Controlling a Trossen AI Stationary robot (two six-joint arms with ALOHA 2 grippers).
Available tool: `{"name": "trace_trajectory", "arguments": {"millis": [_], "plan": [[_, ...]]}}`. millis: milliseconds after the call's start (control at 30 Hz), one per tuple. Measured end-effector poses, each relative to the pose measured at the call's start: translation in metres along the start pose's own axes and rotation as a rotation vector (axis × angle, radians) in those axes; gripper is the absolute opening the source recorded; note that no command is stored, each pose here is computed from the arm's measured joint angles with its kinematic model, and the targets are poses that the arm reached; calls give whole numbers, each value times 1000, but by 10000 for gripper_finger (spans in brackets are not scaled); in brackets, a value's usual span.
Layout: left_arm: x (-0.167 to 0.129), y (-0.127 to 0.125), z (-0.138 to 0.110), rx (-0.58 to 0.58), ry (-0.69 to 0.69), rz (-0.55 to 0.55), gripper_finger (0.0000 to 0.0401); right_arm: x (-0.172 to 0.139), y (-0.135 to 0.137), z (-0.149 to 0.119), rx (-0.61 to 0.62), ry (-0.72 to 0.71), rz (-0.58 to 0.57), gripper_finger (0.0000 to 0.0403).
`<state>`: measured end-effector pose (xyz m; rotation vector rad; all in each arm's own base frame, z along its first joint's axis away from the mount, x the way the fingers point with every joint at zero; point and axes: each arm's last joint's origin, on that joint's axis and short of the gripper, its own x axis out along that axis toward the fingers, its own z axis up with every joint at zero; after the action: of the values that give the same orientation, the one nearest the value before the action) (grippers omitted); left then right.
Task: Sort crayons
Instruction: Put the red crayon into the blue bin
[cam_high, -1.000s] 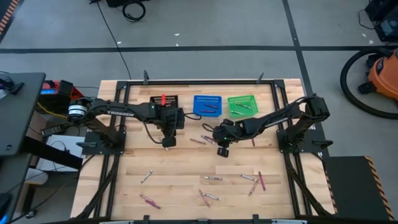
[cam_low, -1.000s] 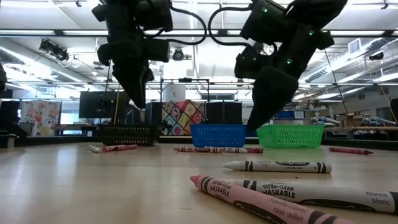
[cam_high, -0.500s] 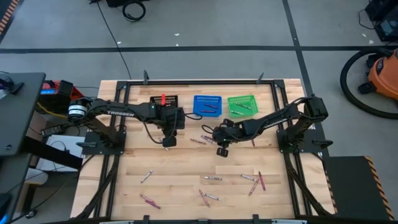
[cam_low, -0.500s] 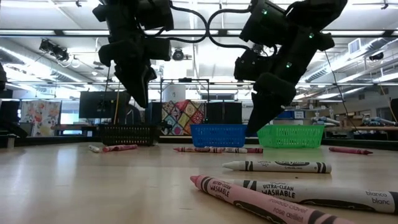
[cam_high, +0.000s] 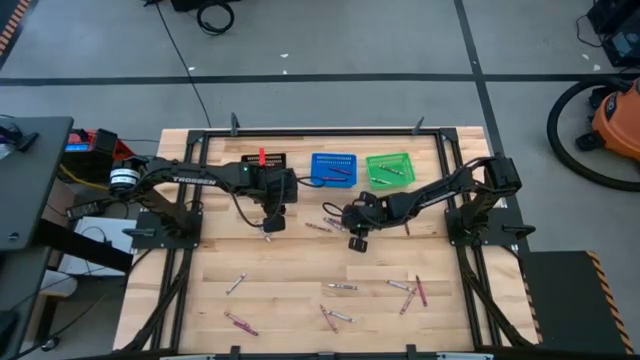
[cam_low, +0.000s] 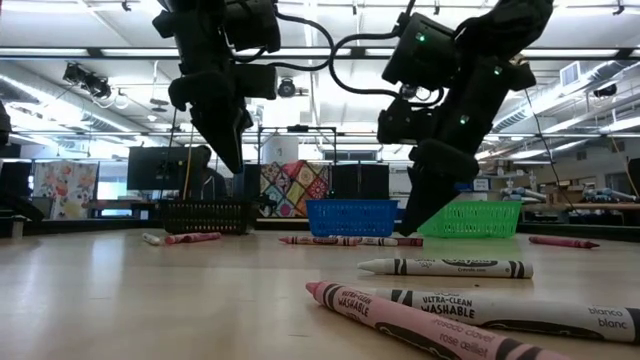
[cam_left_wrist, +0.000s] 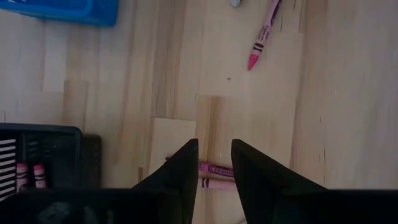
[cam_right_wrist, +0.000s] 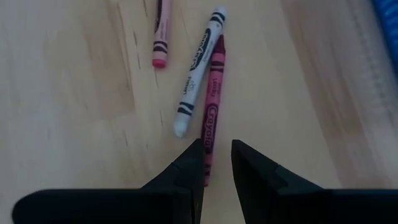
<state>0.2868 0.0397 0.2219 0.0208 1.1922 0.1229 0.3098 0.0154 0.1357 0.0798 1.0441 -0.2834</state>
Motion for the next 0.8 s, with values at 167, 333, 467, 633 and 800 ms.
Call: {"name": "trace_trajectory", "arguments": {"millis": [167,333,467,633,800], "plan": [[0,0,0,0,-1,0,107,1,-4,0,12,6,-7,87],[0,0,0,0,-1,-1,107,1,-4,0,14,10,2,87],[0,0,0,0,-1,-1,107,1,-5,1,13,5,-9,87],[0,0,0,0,-2,-1,107,-4,-5,3,18,-16,-13,87],[0,0,0,0,-3,-2,107,-7,-4,4,42,-10,49,87]]}}
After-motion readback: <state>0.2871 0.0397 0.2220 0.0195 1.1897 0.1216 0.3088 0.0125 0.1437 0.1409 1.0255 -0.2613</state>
